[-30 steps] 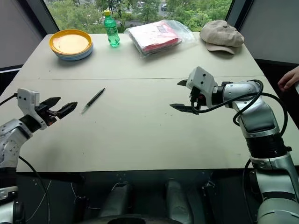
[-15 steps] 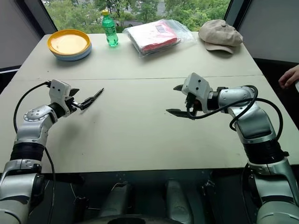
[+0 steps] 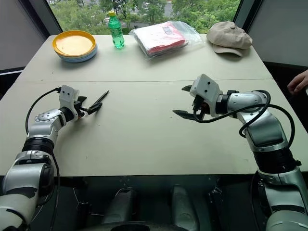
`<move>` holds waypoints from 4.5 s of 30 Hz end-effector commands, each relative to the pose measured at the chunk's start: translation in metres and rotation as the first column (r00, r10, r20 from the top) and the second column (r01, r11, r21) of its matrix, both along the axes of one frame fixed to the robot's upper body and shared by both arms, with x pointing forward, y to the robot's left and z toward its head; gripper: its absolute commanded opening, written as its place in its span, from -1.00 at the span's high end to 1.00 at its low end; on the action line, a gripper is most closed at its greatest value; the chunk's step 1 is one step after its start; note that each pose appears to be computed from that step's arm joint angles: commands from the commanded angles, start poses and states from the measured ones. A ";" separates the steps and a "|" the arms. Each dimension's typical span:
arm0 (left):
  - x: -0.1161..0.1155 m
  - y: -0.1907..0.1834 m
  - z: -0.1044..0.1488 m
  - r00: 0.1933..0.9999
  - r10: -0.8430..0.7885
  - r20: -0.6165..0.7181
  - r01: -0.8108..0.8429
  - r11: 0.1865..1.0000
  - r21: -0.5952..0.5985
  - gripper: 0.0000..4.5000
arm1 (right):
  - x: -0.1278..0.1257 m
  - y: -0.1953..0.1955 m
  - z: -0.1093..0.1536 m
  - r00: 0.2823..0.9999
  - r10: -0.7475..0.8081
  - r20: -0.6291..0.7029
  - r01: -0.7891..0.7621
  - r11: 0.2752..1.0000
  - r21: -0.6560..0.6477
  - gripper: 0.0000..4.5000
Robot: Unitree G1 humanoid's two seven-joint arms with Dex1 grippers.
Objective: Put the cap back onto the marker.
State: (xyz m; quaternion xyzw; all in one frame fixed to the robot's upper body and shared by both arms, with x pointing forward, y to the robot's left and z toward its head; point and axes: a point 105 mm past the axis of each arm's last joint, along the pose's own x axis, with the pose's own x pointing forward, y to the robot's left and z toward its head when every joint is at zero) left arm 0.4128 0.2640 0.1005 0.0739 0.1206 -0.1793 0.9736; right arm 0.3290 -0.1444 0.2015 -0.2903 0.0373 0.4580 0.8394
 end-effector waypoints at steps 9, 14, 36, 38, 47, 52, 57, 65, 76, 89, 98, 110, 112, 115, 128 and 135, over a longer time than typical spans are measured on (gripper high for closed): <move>0.004 -0.015 -0.009 0.997 -0.071 -0.043 0.073 0.996 0.044 -0.89 | -0.004 -0.002 0.018 0.997 -0.011 0.074 0.011 1.000 0.003 -1.00; 0.000 -0.018 -0.015 0.992 -0.093 -0.085 0.091 0.996 -0.020 0.00 | -0.004 -0.002 0.019 0.997 -0.011 0.077 0.011 1.000 0.001 -1.00; -0.027 -0.045 0.028 0.940 -0.337 0.058 0.337 0.942 0.007 0.98 | 0.011 -0.015 0.012 0.995 -0.095 0.035 0.089 0.986 0.145 -1.00; -0.038 -0.051 0.046 0.923 -0.372 0.097 0.373 0.928 0.006 0.98 | 0.016 -0.023 0.003 0.993 -0.120 0.016 0.116 0.982 0.152 -1.00; -0.085 -0.083 0.092 0.856 -0.495 0.152 0.505 0.862 -0.039 0.98 | 0.057 -0.063 -0.024 0.964 -0.263 -0.020 0.262 0.942 0.209 -1.00; -0.094 -0.091 0.096 0.850 -0.506 0.147 0.517 0.855 -0.043 0.98 | 0.079 -0.077 -0.032 0.950 -0.312 -0.037 0.312 0.923 0.227 -1.00; -0.098 -0.091 0.096 0.856 -0.495 0.149 0.505 0.862 -0.036 0.98 | 0.094 -0.088 -0.043 0.929 -0.357 -0.099 0.371 0.900 0.230 -1.00; -0.102 -0.090 0.096 0.866 -0.475 0.158 0.484 0.875 -0.026 0.98 | 0.096 -0.098 -0.061 0.911 -0.391 -0.131 0.409 0.899 0.158 -1.00; -0.102 -0.090 0.096 0.873 -0.459 0.167 0.468 0.884 -0.013 0.98 | 0.092 -0.102 -0.084 0.889 -0.422 -0.178 0.445 0.888 0.114 -1.00; -0.102 -0.092 0.096 0.875 -0.450 0.179 0.458 0.889 -0.006 0.98 | 0.095 -0.096 -0.094 0.831 -0.448 -0.330 0.529 0.821 0.217 -1.00; -0.105 -0.089 0.095 0.883 -0.433 0.179 0.440 0.898 0.000 1.00 | 0.094 -0.091 -0.100 0.836 -0.434 -0.336 0.511 0.839 0.188 -0.75; -0.102 -0.091 0.093 0.881 -0.439 0.175 0.445 0.895 0.003 1.00 | 0.092 -0.079 -0.106 0.859 -0.386 -0.337 0.460 0.870 0.176 0.76; -0.101 -0.091 0.093 0.881 -0.440 0.176 0.447 0.895 0.004 1.00 | 0.090 -0.076 -0.106 0.865 -0.365 -0.345 0.443 0.877 0.184 0.76; -0.100 -0.091 0.093 0.879 -0.442 0.176 0.448 0.894 0.005 1.00 | 0.089 -0.074 -0.107 0.872 -0.347 -0.346 0.426 0.886 0.182 0.76; -0.098 -0.094 0.091 0.874 -0.455 0.170 0.461 0.887 0.005 1.00 | 0.083 -0.067 -0.113 0.888 -0.303 -0.345 0.383 0.903 0.194 -0.25; -0.098 -0.094 0.091 0.873 -0.457 0.170 0.462 0.887 0.010 1.00 | 0.091 -0.059 -0.112 0.879 -0.343 -0.331 0.423 0.881 0.210 -0.25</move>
